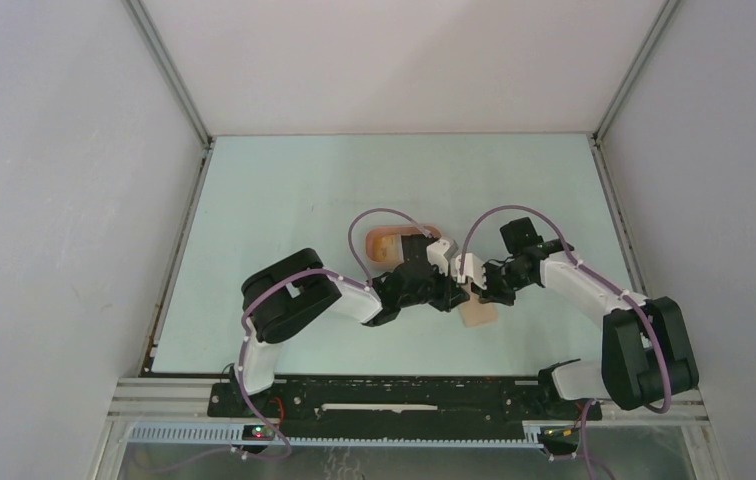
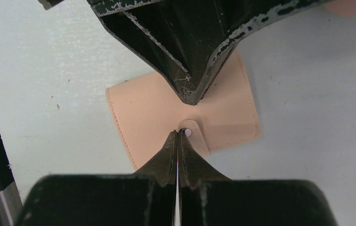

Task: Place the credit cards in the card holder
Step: Close the card holder at the center of the board.

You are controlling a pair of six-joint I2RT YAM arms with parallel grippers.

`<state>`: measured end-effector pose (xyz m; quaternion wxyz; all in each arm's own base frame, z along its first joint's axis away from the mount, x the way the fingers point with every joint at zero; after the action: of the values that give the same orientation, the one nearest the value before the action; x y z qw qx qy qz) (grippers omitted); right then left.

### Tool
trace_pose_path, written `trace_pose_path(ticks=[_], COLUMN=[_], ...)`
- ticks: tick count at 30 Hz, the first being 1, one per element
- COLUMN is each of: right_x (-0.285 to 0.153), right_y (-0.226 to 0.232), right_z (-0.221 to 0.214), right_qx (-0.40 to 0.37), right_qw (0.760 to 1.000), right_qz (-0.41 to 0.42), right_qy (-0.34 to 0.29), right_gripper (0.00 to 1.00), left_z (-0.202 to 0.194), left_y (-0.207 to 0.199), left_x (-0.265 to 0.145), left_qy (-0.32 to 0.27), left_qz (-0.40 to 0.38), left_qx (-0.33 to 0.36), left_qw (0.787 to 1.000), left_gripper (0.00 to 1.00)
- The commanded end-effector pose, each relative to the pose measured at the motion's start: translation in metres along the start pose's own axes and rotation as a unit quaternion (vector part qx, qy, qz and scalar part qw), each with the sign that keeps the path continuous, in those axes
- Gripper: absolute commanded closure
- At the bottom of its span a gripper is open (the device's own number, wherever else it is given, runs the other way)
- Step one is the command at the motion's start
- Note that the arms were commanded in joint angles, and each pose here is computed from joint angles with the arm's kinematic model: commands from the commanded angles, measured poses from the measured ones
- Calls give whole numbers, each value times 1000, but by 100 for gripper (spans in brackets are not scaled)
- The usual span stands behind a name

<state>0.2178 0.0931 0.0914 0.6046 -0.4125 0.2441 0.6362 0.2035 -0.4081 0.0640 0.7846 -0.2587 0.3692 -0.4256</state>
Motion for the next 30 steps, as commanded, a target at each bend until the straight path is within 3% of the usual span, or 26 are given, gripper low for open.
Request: trace_pose_path(ticks=[1, 20, 30], right_x=[5, 6, -4], right_y=[-2, -3, -5], right_z=[6, 3, 1], right_qx=[-9, 0, 6], right_qw=[1000, 1000, 1000], right_qz=[-1, -3, -19], right_qy=[-10, -1, -16], right_gripper=[100, 100, 91], left_z=[-4, -4, -4], left_y=[3, 3, 3], left_x=[-3, -3, -3], left_qy=[3, 3, 4], left_qz=[-4, -12, -14], left_qx=[13, 5, 5], left_qw=[1000, 1000, 1000], left_gripper=[99, 99, 99])
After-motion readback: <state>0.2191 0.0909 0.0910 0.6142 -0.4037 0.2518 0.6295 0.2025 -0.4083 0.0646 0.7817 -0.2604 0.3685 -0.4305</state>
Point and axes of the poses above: each gripper's point midway between its finger pads, its own x axis out along the fingers, its own y axis along the line the jaws close on, z = x × y, the point moved 6 cm from there along -x, back along the fingers, and after that the axes turned 13 degrees about -x, right-handed, at the moved point
